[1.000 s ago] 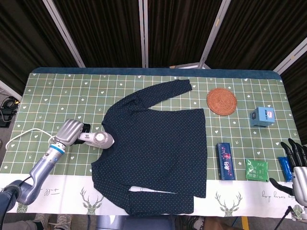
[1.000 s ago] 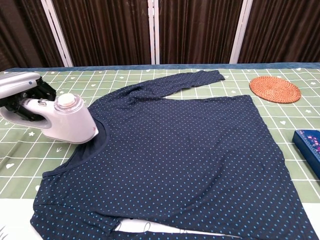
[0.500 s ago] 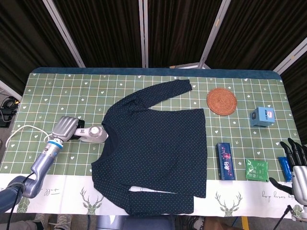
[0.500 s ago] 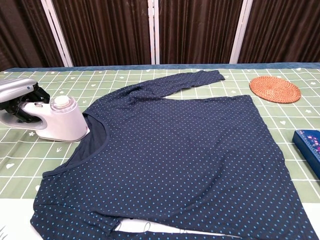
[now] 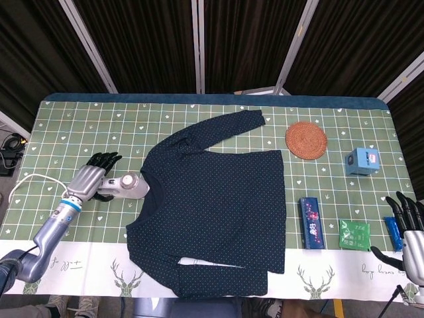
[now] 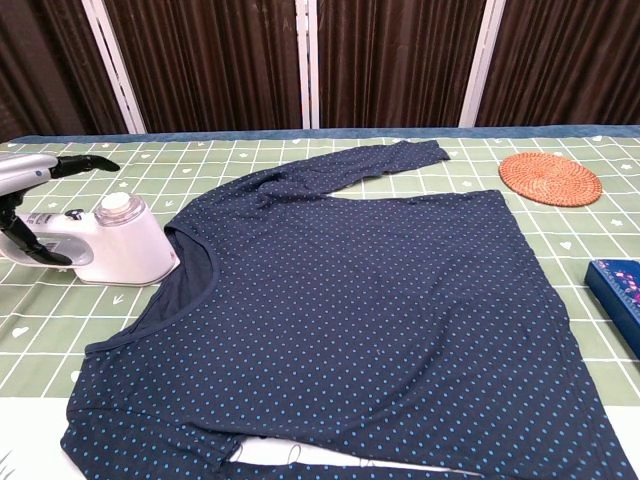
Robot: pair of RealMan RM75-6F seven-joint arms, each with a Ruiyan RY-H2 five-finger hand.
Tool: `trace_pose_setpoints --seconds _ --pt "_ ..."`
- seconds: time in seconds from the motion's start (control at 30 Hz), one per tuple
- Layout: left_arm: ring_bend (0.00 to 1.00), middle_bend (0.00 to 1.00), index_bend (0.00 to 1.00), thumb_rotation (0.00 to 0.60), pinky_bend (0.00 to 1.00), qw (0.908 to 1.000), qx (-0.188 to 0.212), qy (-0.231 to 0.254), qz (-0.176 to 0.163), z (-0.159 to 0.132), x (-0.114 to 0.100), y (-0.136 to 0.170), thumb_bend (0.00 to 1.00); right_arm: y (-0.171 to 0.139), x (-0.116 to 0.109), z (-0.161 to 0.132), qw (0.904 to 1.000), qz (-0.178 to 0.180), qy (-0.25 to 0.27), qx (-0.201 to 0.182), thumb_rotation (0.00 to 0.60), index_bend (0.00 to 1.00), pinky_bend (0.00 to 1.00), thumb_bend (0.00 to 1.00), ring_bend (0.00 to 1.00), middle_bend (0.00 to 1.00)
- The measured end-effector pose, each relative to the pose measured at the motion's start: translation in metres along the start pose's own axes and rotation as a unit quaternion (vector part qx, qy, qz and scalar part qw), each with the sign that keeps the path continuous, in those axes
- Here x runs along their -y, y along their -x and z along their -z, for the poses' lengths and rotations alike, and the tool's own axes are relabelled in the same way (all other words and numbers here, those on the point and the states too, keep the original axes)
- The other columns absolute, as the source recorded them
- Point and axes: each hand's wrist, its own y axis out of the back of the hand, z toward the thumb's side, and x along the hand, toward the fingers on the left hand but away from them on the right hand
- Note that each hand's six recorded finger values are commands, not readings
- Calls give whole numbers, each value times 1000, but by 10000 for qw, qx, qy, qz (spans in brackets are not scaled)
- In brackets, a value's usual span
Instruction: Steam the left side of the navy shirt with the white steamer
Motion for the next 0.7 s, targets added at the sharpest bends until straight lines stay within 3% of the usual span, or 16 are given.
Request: trace_pose_setpoints --seconds 0.3,0.53,0.7 --pt "0 0 0 600 0 9977 -60 151 -662 8 -27 45 0 -3 -3 -3 9999 43 44 -99 600 0 0 0 0 0" --pt "0 0 0 600 0 9894 -477 -86 -1367 16 -49 113 0 -5 -3 -3 9999 46 39 -144 600 0 0 0 0 0" --pt "0 0 0 600 0 9863 -847 -207 -1400 15 -55 155 0 -6 -2 -3 9998 25 83 -170 600 0 0 0 0 0"
